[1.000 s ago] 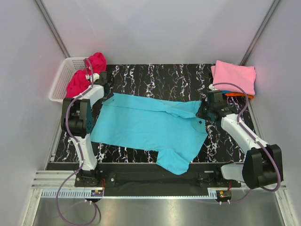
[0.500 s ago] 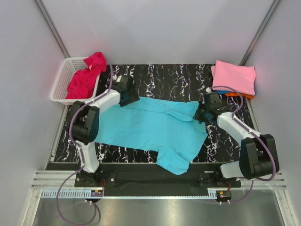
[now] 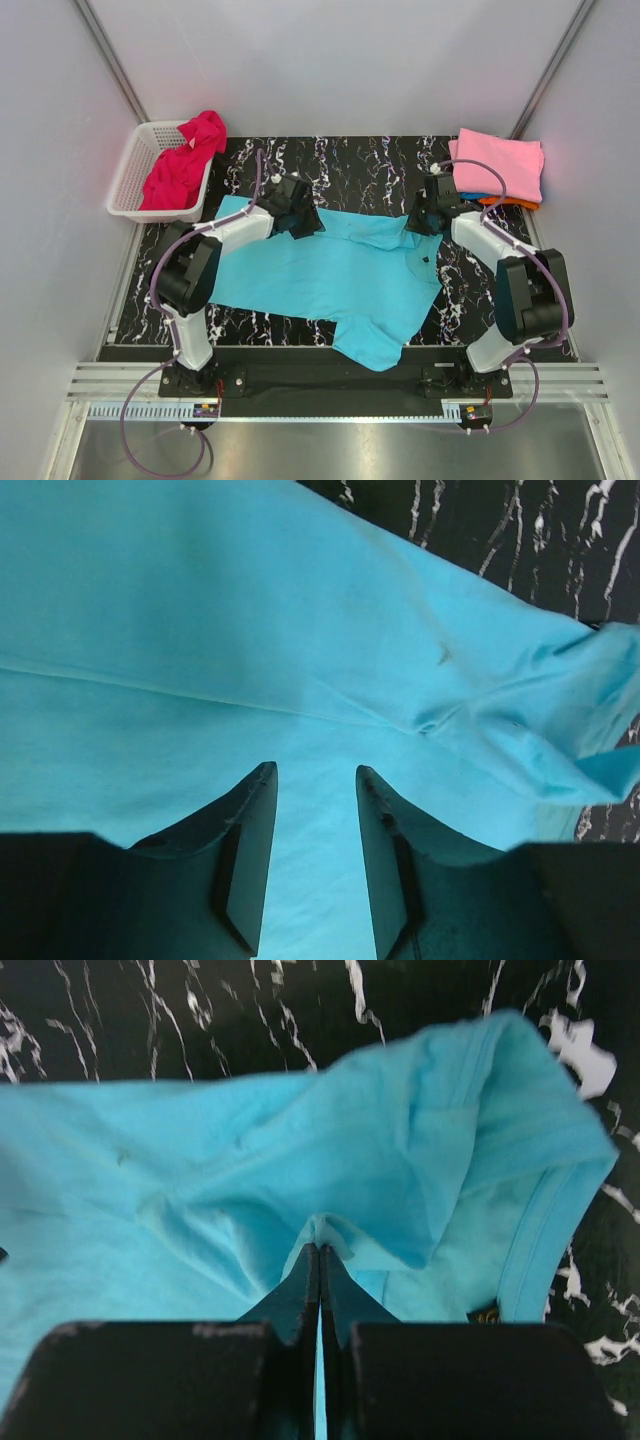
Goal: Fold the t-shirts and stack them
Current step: Fold the tshirt
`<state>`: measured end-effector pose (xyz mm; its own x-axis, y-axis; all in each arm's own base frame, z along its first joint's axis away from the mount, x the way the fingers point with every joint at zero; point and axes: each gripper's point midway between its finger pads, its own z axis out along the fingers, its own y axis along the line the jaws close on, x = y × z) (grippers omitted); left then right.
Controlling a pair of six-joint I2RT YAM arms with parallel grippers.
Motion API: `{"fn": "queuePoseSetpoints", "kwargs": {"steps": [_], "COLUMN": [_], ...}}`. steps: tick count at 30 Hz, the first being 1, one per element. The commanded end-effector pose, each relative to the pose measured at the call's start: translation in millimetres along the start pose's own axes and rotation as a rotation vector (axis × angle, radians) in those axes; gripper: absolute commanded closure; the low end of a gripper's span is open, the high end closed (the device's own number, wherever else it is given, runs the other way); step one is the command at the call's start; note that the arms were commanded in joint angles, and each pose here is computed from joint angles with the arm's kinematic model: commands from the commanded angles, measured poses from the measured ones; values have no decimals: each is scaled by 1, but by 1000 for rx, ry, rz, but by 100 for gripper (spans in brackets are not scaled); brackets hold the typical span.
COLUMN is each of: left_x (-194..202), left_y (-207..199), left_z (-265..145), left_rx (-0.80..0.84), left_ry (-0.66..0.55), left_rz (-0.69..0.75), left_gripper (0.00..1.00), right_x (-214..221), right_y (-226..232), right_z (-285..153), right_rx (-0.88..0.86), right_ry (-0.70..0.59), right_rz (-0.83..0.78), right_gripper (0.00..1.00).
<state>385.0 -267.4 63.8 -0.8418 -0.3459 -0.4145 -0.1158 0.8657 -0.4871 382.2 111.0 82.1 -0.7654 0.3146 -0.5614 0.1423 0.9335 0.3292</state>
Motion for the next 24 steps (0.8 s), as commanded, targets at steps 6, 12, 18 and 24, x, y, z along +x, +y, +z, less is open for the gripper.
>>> {"fn": "queuePoseSetpoints", "kwargs": {"steps": [6,12,18,24], "left_x": [13,42,55,57], "left_y": [-71,-101,-122,-133], "left_z": [-1,6,13,29], "left_rx": [200,256,292,291], "left_ry": [19,61,67,78], "left_rz": [39,71,93,95], "left_gripper": [61,65,67,52], "right_x": [-69,-71,-68,-68], "right_y": [17,16,17,16], "right_z": [22,55,78,86], "right_rx": [38,49,44,46], "right_ry": [-149,-125,-103,-99], "right_rz": [-50,-60,-67,-77], "right_gripper": [100,100,100,100]}}
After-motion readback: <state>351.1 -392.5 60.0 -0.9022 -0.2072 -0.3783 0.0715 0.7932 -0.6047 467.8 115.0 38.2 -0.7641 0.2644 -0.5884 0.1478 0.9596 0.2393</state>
